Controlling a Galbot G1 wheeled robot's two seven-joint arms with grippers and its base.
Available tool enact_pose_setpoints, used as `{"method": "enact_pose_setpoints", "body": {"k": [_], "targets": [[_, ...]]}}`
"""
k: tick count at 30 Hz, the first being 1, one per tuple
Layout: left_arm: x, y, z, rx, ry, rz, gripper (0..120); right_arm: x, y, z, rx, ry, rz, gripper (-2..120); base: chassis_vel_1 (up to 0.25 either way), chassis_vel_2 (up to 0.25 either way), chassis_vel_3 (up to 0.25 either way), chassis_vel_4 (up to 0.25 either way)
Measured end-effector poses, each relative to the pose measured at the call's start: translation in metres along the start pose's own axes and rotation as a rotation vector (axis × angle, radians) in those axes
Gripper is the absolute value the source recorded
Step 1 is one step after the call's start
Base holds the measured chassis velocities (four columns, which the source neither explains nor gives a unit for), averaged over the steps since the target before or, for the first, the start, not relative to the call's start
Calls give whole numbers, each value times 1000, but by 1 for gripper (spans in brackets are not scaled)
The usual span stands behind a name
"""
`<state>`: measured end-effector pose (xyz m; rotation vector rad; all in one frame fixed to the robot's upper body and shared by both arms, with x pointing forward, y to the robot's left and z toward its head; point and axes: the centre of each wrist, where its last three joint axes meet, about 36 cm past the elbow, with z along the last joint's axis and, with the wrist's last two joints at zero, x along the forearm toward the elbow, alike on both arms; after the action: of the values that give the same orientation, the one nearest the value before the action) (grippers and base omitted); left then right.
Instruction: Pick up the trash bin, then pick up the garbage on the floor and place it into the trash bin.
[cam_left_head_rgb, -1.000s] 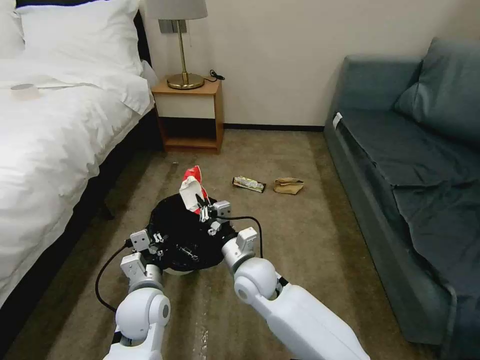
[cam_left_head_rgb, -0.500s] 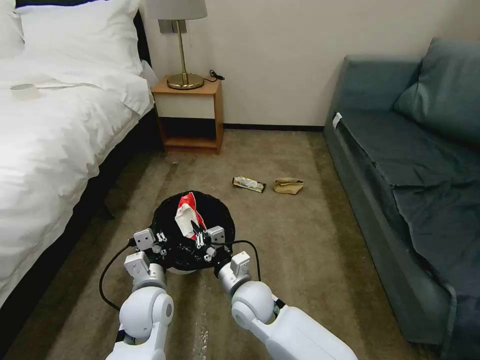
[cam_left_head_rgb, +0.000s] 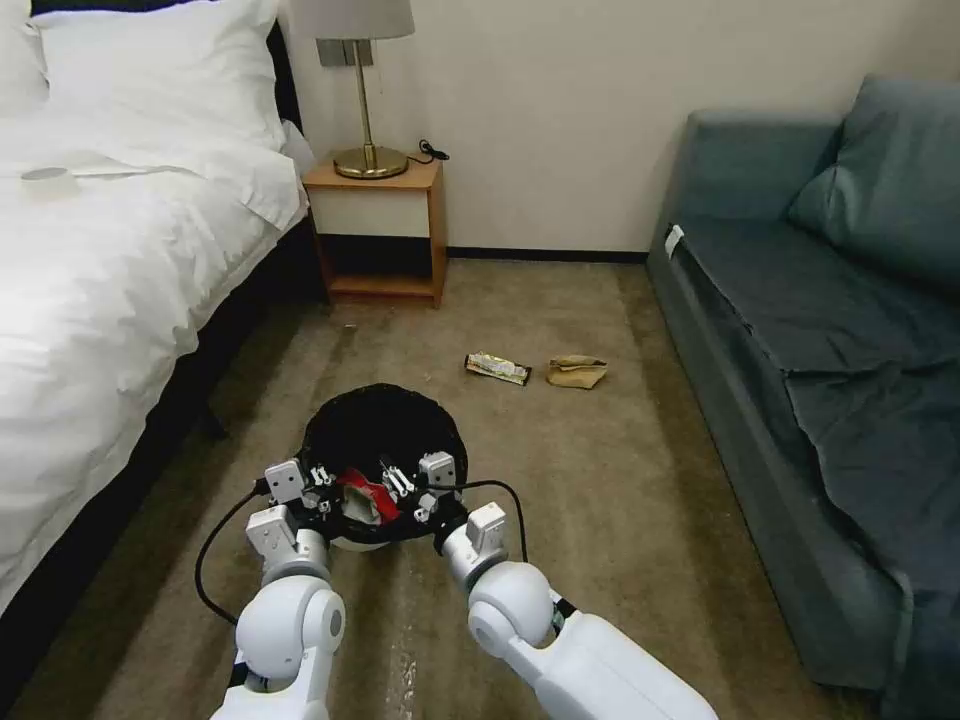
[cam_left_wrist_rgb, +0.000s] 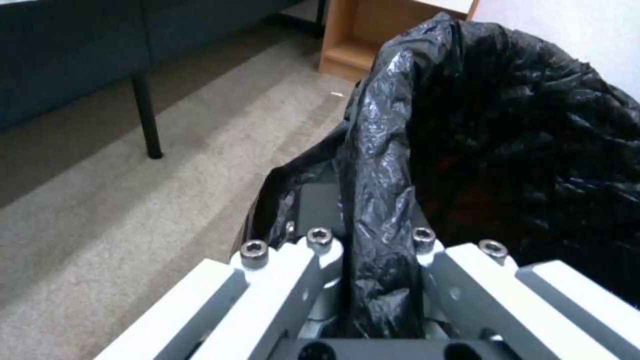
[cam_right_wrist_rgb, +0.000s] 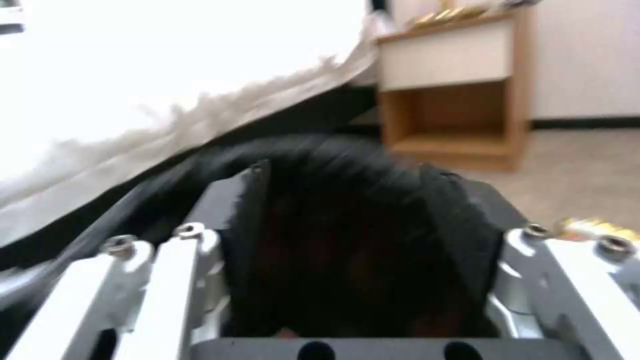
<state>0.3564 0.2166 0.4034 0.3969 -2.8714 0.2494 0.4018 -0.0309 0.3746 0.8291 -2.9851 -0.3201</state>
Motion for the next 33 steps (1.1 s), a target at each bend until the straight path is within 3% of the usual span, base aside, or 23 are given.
{"method": "enact_pose_setpoints", "body": {"k": [7,9,12,14,17,24,33], "targets": [[-6,5,1,-11,-7,10,4,5,-60,-28,85,-68,202,88,0,0,0,0],[-12,5,1,-11,-13,21,4,24,-109,-35,156,-106,324,98,0,0,0,0],[-13,5,1,-12,-13,24,4,31,-122,-36,179,-121,355,99,0,0,0,0],[-17,6,-1,-23,-19,35,4,55,-171,-36,259,-165,497,100,0,0,0,0],[-19,8,-3,-31,-27,39,4,72,-194,-32,289,-173,611,100,0,0,0,0],[-18,14,-8,-50,-29,44,4,97,-231,-16,338,-204,675,100,0,0,0,0],[-20,26,-6,-72,-20,43,4,125,-251,7,405,-216,730,100,0,0,0,0]]}}
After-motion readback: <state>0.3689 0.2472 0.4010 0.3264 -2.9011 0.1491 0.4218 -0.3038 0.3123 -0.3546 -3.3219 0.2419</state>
